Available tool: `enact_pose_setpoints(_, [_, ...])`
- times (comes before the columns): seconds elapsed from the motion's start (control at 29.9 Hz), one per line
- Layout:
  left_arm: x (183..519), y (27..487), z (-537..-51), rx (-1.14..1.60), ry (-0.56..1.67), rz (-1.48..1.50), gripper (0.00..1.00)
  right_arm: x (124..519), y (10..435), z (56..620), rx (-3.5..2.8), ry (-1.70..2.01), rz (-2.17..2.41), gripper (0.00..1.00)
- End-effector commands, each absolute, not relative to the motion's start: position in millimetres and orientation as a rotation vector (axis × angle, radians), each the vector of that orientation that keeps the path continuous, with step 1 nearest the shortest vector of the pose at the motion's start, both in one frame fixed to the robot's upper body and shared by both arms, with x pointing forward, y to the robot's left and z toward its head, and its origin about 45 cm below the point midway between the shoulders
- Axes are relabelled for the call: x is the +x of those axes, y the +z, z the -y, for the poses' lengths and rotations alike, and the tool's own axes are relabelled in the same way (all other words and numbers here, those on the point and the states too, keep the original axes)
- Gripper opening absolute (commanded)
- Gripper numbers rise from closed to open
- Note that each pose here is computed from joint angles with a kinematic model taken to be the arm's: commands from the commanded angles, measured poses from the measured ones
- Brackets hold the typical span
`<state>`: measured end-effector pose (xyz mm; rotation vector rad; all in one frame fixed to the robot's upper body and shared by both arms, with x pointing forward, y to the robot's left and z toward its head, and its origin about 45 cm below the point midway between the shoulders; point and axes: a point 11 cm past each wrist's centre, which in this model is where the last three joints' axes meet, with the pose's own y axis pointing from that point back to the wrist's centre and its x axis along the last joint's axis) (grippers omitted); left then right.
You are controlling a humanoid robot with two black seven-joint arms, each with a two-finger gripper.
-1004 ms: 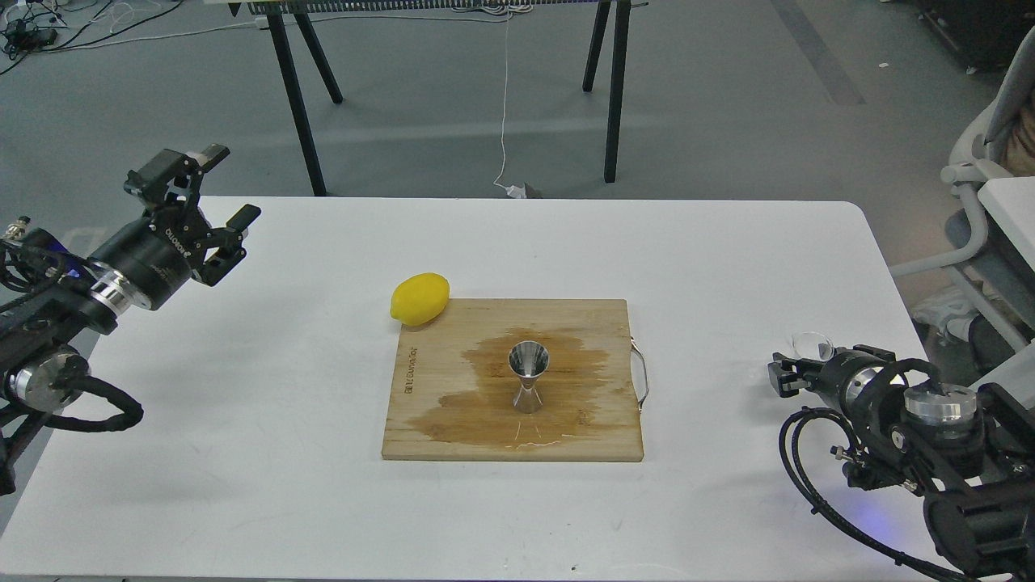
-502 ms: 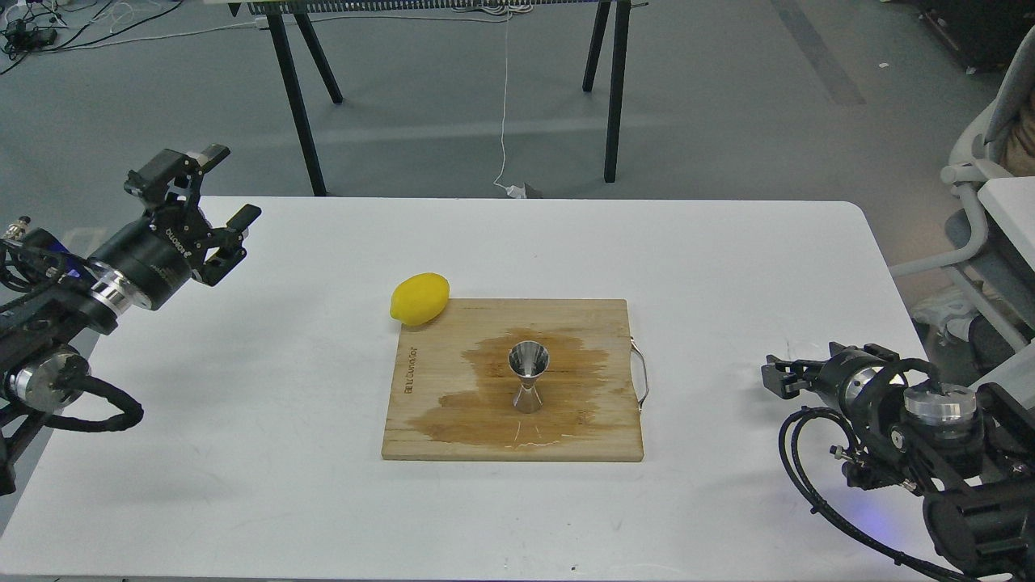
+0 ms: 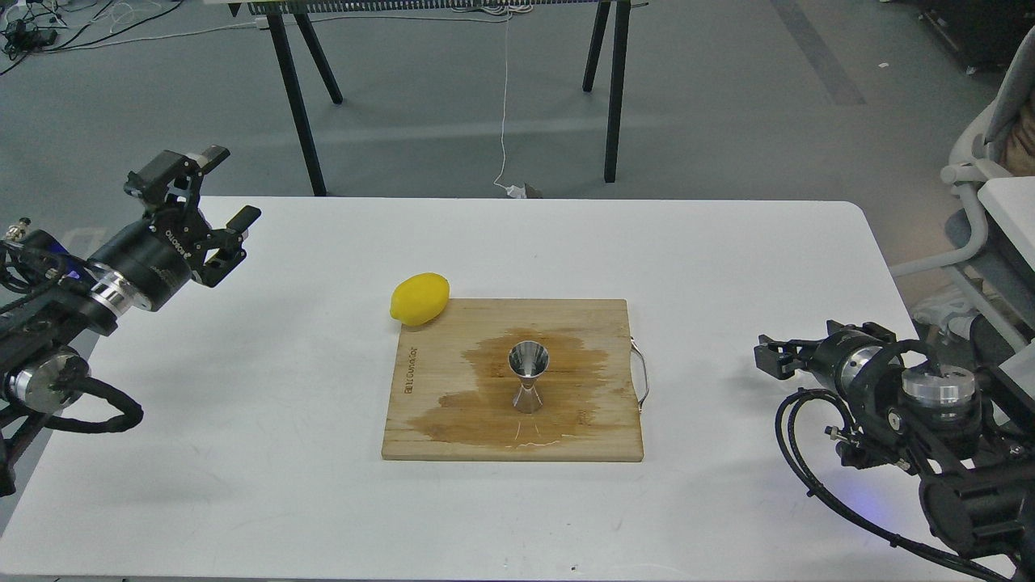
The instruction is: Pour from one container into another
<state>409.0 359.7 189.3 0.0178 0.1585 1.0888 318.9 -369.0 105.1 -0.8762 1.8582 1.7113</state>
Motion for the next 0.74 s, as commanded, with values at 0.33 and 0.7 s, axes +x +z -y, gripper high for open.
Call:
enact_pose_setpoints(0.33, [432.1,230.1,-361.4,-0.071,1.110,-0.092,0.92,424.5,273.0,361.6,-1.981,0.942,-1.500,0.98])
enact_pose_setpoints(0.7, [442.4,258.0,-371.9,-0.225,1.170,-0.095,0.92,438.2,306.1,396.2,-2.048,0.721,-1.380,0.98])
